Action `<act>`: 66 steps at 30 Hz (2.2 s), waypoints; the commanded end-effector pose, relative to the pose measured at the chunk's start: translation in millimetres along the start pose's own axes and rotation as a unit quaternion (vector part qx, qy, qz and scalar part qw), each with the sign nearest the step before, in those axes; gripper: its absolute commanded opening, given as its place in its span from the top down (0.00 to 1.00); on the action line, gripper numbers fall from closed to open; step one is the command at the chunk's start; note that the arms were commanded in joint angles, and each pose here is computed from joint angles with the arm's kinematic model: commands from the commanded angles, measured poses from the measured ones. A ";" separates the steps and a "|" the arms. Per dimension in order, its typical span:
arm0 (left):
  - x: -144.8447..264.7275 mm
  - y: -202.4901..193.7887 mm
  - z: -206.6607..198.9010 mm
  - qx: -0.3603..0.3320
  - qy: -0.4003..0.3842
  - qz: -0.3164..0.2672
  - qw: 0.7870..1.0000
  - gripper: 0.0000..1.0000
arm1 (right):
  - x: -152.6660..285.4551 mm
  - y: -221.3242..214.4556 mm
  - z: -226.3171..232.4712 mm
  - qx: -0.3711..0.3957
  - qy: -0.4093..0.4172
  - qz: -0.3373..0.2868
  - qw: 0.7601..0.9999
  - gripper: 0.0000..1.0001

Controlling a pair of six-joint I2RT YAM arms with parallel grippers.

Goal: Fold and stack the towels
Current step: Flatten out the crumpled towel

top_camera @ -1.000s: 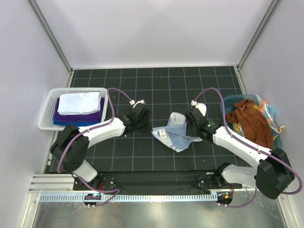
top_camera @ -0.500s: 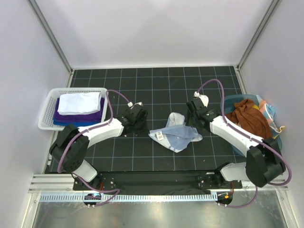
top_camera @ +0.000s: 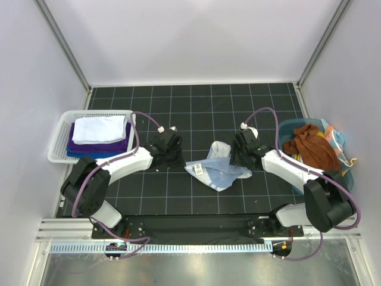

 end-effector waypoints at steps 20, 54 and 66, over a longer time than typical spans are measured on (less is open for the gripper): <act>49.0 41.0 -37.1 -0.046 -0.044 -0.040 0.997 1.00 | 65.5 62.2 15.6 -0.016 0.048 -0.107 0.993 0.96; 364.0 103.9 -141.0 -0.199 -0.251 -0.242 0.916 1.00 | 331.3 148.7 36.3 0.056 0.245 -0.348 0.903 0.99; 301.6 154.1 -136.6 -0.148 -0.159 -0.273 0.937 1.00 | 258.4 166.2 49.0 0.049 0.198 -0.309 0.929 0.99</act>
Point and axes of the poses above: each gripper's point midway between its finger pads, its own x axis back along the fingers, its own z axis along the line the jaws close on, y = z × x, the point moved 4 cm from there along x, back along the fingers, and after that the axes turned 4 degrees about x, right-handed, at the moved point
